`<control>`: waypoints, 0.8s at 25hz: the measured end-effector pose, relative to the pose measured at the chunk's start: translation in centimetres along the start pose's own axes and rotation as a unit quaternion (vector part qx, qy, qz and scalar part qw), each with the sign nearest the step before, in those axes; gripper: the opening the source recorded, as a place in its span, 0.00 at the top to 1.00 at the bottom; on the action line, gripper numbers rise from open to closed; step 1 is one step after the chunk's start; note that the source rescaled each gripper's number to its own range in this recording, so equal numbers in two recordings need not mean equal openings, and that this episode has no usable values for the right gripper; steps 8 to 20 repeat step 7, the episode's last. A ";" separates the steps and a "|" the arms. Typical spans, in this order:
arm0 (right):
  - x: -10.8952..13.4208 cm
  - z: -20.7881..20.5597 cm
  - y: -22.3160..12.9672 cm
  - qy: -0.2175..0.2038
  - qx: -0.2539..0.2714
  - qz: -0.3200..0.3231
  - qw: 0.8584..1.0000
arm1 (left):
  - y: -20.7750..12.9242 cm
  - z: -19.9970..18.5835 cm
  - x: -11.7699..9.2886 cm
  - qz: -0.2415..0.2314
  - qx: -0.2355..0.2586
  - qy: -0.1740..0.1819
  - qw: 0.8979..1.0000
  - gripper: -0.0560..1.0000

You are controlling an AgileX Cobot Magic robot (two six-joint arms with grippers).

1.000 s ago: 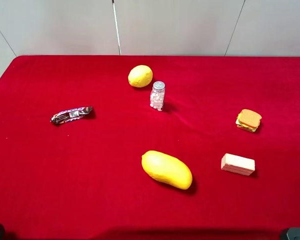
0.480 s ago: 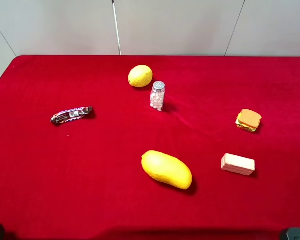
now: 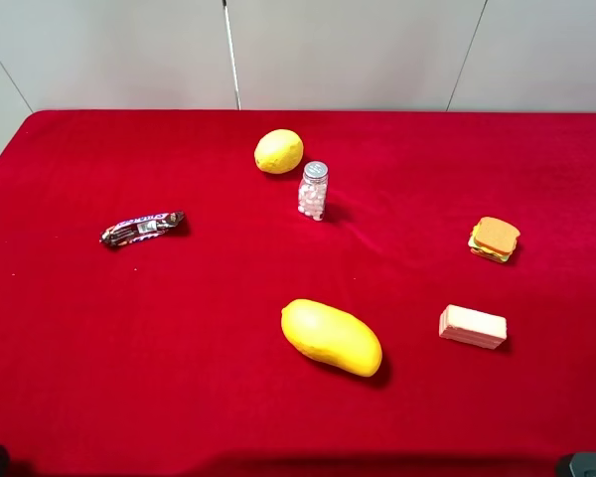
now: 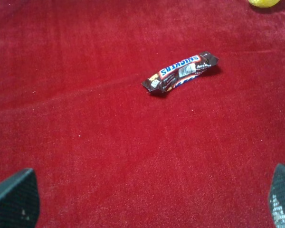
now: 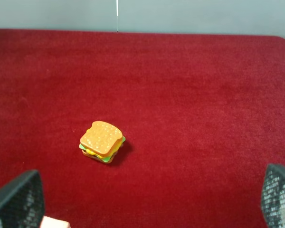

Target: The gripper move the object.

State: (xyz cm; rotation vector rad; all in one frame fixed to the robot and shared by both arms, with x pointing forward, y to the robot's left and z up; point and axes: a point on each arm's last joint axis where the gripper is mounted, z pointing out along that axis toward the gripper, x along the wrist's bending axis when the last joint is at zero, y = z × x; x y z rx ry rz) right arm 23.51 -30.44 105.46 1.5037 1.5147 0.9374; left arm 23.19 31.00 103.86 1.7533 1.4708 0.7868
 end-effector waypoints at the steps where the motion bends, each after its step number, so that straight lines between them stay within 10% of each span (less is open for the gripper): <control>1: 0.0 0.0 0.0 0.000 0.000 0.000 1.000 | 0.0 0.0 0.0 0.000 0.000 0.000 1.000 0.06; 20: 0.0 0.0 0.0 0.000 -0.001 0.000 1.000 | 0.0 0.0 0.0 0.000 0.000 0.000 1.000 0.06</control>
